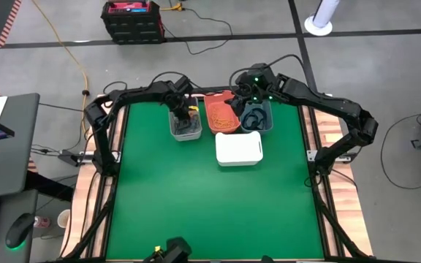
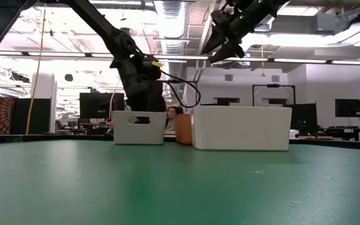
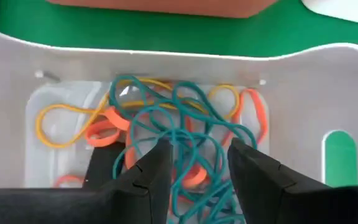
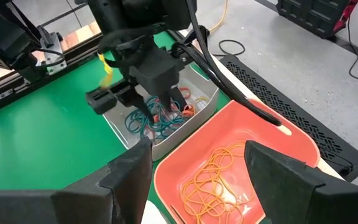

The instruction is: Sort rubber bands into baskets

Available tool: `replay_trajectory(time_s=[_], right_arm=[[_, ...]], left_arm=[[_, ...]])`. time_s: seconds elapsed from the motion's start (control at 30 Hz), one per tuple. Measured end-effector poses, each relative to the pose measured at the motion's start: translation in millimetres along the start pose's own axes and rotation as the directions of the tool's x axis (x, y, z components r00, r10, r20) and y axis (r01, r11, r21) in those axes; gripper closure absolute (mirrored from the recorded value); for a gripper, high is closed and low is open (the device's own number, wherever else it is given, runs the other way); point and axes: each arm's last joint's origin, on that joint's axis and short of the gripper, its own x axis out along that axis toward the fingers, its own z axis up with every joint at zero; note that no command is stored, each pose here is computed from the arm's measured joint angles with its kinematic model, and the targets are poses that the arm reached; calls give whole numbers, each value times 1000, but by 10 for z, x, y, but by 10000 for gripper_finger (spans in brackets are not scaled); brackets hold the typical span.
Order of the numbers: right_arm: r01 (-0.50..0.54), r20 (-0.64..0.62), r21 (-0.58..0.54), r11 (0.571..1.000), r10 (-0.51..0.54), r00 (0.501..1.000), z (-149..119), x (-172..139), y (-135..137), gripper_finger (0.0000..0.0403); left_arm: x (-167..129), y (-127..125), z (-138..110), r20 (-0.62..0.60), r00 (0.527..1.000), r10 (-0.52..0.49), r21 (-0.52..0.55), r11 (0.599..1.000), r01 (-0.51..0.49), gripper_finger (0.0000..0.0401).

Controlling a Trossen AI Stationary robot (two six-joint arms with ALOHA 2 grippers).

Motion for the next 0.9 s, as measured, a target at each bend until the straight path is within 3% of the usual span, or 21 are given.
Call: replay_trajectory(time_s=[0.17,0.3,0.43,0.6,0.77,0.83,0.9], right_arm=[[-5,-1,-1,1000,5,1000,-3,2,20,122],[-5,-1,-1,1000,5,1000,-3,2,21,122],[-5,0,-2,1000,5,1000,-2,2,20,122],[-5,0,-9,1000,5,1000,-2,2,19,122],[-5,0,-13,1000,5,1000,-2,2,20,122],[-5,0,-12,1000,5,1000,-2,2,20,122],[-5,0,-13,1000,5,1000,-2,2,21,122]], left_arm=[[48,35,-36,-17,998,53,12,999,-53,257],[67,13,-69,0,1000,-30,-9,1000,30,257],[44,-13,-109,-63,997,-43,-18,999,42,257],[1,29,-109,-150,984,95,4,995,-95,257],[-24,67,-113,-245,928,279,51,960,-275,257],[-28,74,-112,-255,917,306,59,952,-301,257],[-24,66,-107,-236,933,270,58,963,-264,257]])
